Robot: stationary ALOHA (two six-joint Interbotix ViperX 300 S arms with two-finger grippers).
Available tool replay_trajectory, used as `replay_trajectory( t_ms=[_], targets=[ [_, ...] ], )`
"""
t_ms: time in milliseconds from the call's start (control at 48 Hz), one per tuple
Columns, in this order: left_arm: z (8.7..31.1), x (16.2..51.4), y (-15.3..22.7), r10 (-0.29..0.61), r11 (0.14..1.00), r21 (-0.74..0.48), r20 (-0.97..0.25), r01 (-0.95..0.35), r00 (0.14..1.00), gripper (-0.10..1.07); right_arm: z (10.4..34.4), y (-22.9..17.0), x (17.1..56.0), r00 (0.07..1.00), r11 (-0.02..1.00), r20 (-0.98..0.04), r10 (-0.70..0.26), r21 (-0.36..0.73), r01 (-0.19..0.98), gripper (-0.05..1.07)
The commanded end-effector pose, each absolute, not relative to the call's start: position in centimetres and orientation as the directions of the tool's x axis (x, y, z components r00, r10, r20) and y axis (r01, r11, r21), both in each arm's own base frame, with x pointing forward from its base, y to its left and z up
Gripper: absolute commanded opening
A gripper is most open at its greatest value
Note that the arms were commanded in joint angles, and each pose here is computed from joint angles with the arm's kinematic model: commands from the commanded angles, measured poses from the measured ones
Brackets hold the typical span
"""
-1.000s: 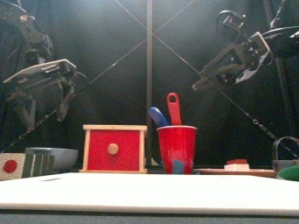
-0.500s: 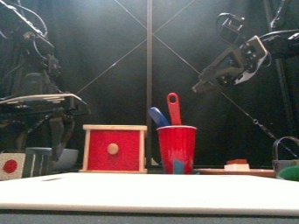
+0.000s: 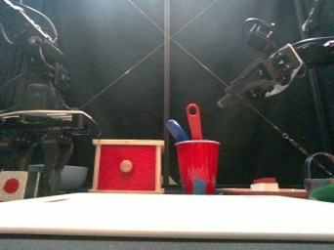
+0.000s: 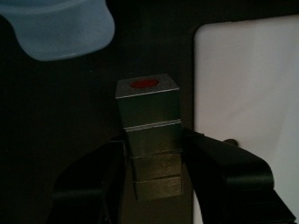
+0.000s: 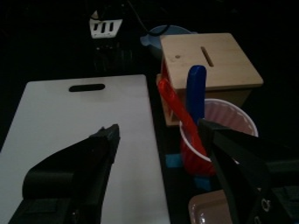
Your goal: Grab sushi roll
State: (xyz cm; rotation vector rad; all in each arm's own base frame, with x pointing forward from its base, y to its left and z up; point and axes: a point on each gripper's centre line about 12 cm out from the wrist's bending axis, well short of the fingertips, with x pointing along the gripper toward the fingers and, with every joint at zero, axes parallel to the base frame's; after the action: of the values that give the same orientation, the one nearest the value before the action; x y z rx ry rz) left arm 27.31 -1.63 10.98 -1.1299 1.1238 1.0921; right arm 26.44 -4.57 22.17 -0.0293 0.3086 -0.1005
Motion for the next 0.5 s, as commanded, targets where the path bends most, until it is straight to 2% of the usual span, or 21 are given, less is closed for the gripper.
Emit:
replay_trajectory(
  t_ms=[0,104,188,333,479],
  targets=[
    [13.5,28.9,-1.9,0.052,0.089,-0.183,-0.981,-0.979,0.188,0.77,23.0,-4.6,26.4,0.956,0.994,-0.274,-0.105,-0.047,0.096,1.00],
    [15.6,31.7,-2.8,0.027,0.076,-0.244,-0.969,-0.967,0.247,0.76,23.2,-4.6,26.4,0.958,0.994,-0.267,-0.107,-0.057,0.095,1.00],
    [16.3,34.5,-3.4,0.030,0.086,-0.252,-0.966,-0.964,0.256,0.76,23.3,-4.6,26.3,0.959,0.994,-0.263,-0.107,-0.062,0.094,1.00],
    [15.5,39.4,-4.8,0.028,0.115,-0.245,-0.968,-0.963,0.249,0.76,23.2,-4.7,26.2,0.956,0.993,-0.272,-0.112,-0.055,0.100,1.00],
    [14.8,41.9,-5.8,0.019,0.112,-0.252,-0.966,-0.961,0.256,0.76,23.1,-4.7,25.9,0.950,0.992,-0.289,-0.120,-0.058,0.108,1.00]
  ],
)
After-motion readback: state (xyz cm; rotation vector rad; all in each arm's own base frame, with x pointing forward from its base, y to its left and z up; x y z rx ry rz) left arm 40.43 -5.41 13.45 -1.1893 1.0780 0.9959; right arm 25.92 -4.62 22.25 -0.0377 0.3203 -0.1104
